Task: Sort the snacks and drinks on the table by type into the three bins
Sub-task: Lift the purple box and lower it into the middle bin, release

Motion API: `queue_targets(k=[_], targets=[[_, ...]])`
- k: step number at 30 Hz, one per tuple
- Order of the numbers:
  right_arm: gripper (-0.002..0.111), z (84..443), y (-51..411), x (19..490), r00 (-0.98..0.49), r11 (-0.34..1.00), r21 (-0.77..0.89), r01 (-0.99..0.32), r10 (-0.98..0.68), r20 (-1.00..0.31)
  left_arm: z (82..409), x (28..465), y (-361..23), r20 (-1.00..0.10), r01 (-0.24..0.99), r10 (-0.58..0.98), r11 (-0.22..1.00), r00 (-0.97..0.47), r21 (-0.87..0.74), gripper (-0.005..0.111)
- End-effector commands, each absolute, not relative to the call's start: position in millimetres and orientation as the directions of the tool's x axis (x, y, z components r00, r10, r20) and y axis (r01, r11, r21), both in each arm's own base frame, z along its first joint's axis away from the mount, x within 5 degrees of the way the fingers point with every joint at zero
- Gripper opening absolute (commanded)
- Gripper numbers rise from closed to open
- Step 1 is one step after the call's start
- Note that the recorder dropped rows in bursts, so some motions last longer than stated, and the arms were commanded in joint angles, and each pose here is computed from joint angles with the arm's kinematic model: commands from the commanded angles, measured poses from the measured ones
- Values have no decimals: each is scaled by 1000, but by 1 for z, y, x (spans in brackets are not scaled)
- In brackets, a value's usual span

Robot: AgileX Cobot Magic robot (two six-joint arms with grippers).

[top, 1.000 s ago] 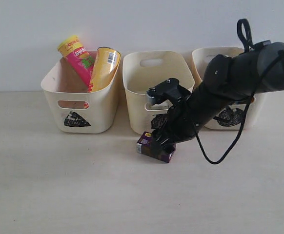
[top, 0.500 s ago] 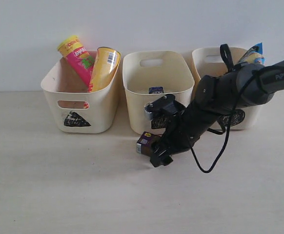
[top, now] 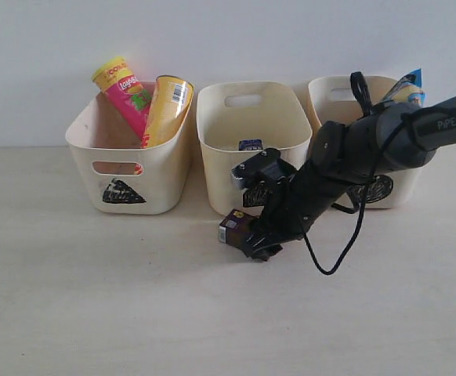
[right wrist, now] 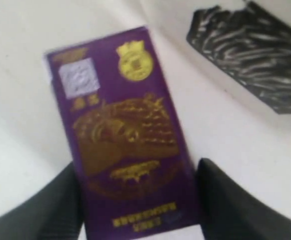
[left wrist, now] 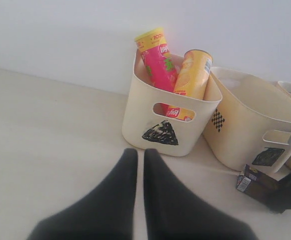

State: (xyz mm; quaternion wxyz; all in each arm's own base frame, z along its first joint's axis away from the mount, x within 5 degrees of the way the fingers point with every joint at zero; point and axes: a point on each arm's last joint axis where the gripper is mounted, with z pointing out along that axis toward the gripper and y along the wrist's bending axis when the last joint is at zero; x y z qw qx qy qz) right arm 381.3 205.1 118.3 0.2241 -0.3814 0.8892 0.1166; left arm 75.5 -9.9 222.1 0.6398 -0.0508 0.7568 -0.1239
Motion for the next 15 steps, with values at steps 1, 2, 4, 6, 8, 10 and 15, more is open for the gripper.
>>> queue_targets(k=[1,2,4,6,8,10,15], targets=[[9,127,206,376,-608,660,67,-748,-642,-467,221,76,-10,-953,75,-242,963,-181,-259,4],[-1,129,206,375,-609,656,75,-751,-645,-462,221,76,-10,-953,75,-242,963,-181,-259,4],[0,137,206,372,-605,648,82,-757,-648,-462,221,76,-10,-953,75,-242,963,-181,-259,4],[0,145,206,370,-601,642,86,-762,-650,-466,221,76,-10,-953,75,-242,963,-181,-259,4],[0,158,205,368,-591,635,86,-768,-650,-477,221,76,-10,-953,75,-242,963,-181,-259,4],[0,172,204,364,-581,625,88,-775,-651,-489,221,76,-10,-953,75,-242,963,-181,-259,4],[0,209,201,350,-551,590,99,-801,-663,-507,221,76,-10,-953,75,-242,963,-181,-259,4]])
